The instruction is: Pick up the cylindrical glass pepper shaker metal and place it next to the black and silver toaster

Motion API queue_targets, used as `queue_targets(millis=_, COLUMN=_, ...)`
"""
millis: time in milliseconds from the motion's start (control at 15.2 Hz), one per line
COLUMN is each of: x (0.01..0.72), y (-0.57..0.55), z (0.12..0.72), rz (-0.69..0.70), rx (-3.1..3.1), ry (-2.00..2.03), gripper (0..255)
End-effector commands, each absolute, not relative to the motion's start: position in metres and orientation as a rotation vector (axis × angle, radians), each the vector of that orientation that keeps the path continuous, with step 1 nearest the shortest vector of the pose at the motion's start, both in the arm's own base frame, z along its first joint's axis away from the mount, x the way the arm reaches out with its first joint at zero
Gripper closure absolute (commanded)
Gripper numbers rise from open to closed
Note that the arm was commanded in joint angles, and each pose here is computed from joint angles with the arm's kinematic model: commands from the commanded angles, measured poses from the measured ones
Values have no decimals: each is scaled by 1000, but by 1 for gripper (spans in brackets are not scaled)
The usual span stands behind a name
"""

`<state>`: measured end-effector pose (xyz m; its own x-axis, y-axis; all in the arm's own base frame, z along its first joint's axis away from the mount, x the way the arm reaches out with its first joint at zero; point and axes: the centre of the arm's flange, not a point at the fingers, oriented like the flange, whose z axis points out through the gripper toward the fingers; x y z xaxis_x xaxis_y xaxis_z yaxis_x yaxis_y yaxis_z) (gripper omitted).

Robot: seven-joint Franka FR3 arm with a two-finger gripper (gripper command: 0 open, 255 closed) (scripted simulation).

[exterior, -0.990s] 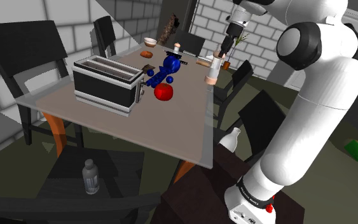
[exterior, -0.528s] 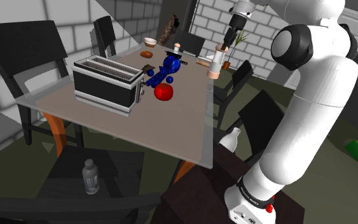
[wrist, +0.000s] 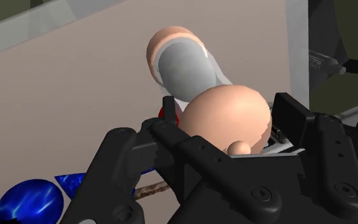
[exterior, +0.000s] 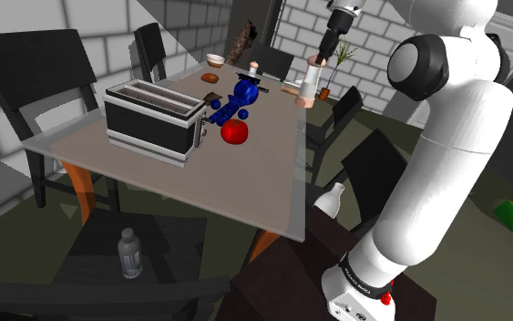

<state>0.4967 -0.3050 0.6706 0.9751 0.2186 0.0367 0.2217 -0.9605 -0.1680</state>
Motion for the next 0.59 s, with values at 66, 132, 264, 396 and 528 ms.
queue_targets(millis=66, x=500, y=-265, z=673, rz=-27, rx=-2952, ry=-331, gripper=255)
queue_targets(millis=132, x=501, y=-252, z=673, rz=-27, rx=-2952, ry=-331, gripper=255)
queue_targets(millis=264, x=505, y=-226, z=673, rz=-27, rx=-2952, ry=-331, gripper=255)
queue_targets(millis=396, x=508, y=-200, z=673, rz=-27, rx=-2952, ry=-331, gripper=255)
queue_targets(millis=528, x=511, y=-174, z=673, rz=-27, rx=-2952, ry=-331, gripper=255)
